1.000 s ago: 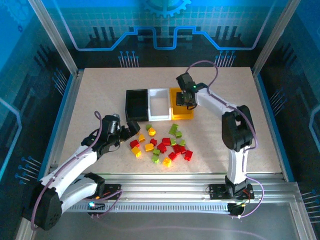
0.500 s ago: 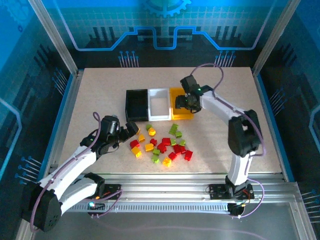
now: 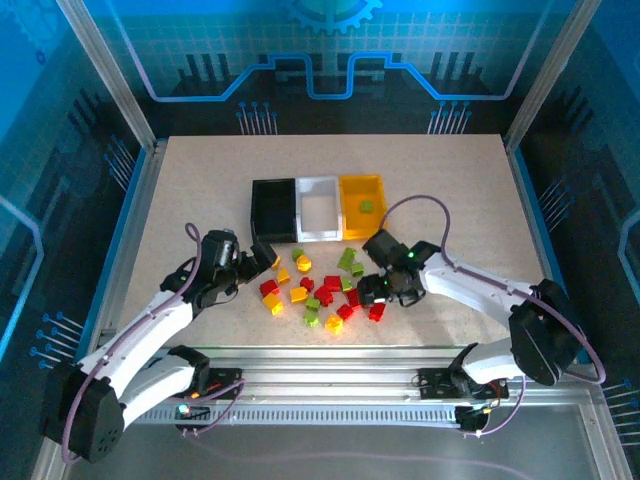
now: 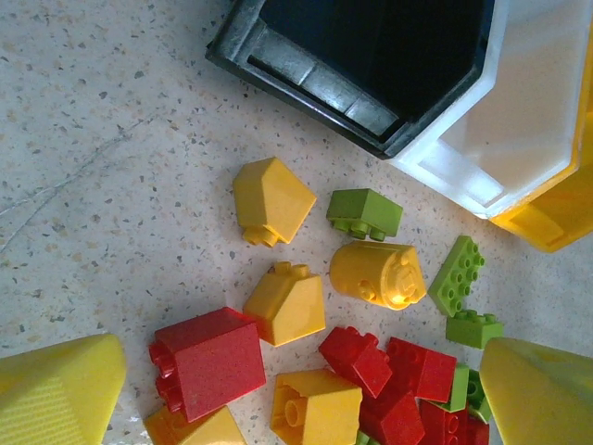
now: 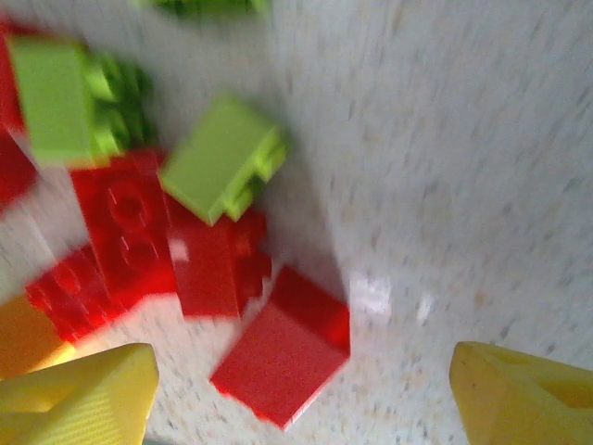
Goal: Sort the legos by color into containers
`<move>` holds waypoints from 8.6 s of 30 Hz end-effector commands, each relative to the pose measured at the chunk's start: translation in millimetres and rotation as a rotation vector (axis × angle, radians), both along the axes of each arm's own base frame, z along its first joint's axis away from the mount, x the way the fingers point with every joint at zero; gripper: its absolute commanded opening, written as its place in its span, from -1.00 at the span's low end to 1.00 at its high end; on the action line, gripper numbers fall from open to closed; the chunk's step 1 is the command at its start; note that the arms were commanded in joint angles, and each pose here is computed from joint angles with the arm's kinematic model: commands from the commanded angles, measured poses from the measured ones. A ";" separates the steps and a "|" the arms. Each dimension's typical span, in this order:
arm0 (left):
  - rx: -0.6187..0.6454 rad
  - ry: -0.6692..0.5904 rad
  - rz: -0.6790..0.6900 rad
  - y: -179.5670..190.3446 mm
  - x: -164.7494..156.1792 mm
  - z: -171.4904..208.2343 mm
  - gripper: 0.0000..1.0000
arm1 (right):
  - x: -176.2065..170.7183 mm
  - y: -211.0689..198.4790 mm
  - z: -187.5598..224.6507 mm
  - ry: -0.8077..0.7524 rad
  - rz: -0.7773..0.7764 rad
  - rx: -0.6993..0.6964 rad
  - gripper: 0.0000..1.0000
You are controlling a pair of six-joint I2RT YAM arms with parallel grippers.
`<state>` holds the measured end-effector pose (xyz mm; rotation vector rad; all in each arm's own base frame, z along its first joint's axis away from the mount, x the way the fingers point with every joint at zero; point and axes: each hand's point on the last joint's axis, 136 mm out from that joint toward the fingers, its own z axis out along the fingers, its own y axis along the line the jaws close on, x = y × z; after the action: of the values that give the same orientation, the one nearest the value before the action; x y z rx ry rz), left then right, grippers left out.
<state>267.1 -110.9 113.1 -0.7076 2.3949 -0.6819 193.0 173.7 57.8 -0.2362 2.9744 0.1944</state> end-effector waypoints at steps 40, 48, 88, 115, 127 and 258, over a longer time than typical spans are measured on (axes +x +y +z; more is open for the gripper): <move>-0.004 0.032 0.004 -1.0 3.7 -12.7 0.98 | 30.0 -2.2 47.5 -0.152 -0.004 0.078 -0.47; -0.005 0.040 -0.002 -1.0 0.7 -6.0 0.98 | 128.7 76.3 111.7 -0.333 0.061 0.226 -0.45; 0.184 0.307 -0.251 -41.3 -60.0 -60.3 0.73 | 208.9 110.5 80.5 -0.338 -0.055 0.252 0.44; 0.303 0.374 -0.230 -33.8 -49.3 -94.1 -0.07 | 194.6 67.2 76.7 -0.349 -0.112 0.272 0.43; 0.253 0.174 -0.227 -41.5 -25.2 -5.2 -0.51 | 186.2 56.6 77.1 -0.347 -0.131 0.276 0.44; 0.064 0.108 -0.074 -6.6 -23.6 -26.1 0.98 | 14.3 40.8 -14.5 -0.046 0.059 0.140 0.08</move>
<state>245.5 -116.5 91.9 -0.6398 2.5272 -0.5917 205.0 207.0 45.1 -0.3166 2.9022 0.3735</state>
